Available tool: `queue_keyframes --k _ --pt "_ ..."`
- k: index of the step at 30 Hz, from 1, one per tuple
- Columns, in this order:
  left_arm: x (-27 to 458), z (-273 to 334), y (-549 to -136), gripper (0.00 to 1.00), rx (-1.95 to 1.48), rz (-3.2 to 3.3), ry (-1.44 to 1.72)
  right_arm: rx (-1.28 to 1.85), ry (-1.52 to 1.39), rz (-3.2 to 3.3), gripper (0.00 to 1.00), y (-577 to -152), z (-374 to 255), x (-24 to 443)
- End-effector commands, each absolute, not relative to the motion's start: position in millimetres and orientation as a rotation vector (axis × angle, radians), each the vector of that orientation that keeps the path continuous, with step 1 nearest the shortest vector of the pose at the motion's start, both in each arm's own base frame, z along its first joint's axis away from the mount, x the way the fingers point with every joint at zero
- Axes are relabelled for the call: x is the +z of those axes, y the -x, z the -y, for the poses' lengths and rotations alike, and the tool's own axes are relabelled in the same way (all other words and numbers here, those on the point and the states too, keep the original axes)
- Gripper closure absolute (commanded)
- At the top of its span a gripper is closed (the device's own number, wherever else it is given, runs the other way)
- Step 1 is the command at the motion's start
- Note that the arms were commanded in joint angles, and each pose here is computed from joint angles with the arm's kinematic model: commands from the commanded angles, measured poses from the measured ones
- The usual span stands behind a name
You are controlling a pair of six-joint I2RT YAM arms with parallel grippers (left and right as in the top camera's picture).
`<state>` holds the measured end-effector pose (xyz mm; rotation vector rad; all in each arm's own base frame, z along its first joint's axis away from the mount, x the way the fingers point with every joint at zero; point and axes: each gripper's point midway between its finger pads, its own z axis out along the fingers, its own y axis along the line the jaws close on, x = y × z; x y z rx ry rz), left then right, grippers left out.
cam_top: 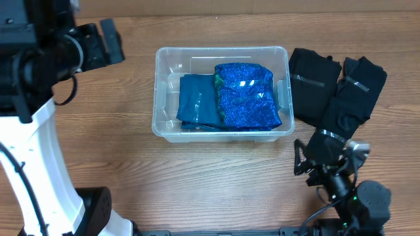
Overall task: Pack container
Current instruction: 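Release the sparkly item and raise the left gripper out of the bin, then move the right gripper to the left black garment and grasp it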
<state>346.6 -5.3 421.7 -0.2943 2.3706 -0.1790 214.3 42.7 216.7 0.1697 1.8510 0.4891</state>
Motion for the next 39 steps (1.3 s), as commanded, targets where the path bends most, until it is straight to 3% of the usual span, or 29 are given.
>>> queue_keyframes --k 1,10,17,22,26,31,39 --pt "433 -1 -335 0.0 -0.17 -2.336 0.29 0.385 -0.233 -1.948 0.0 -226 -28 245" --pt "432 -1 -336 0.0 -0.171 -2.339 0.29 0.429 -0.241 -2.3 0.0 -290 -38 257" --pt "432 -1 -336 0.0 -0.171 -2.339 0.29 0.445 -0.577 -2.407 0.0 -332 35 230" --pt "432 -1 -336 0.0 -0.171 -2.339 0.291 0.431 -0.996 -2.486 0.0 -312 112 171" --pt "432 -1 -336 0.0 -0.171 -2.339 0.29 0.479 -1.234 -2.586 0.0 -288 135 116" --pt "432 -1 -336 0.0 -0.171 -2.339 0.291 0.666 -1.193 -2.681 0.0 -292 119 75" --pt "432 -1 -336 0.0 -0.171 -2.339 0.291 0.719 -1.186 -2.759 0.0 -285 104 20"
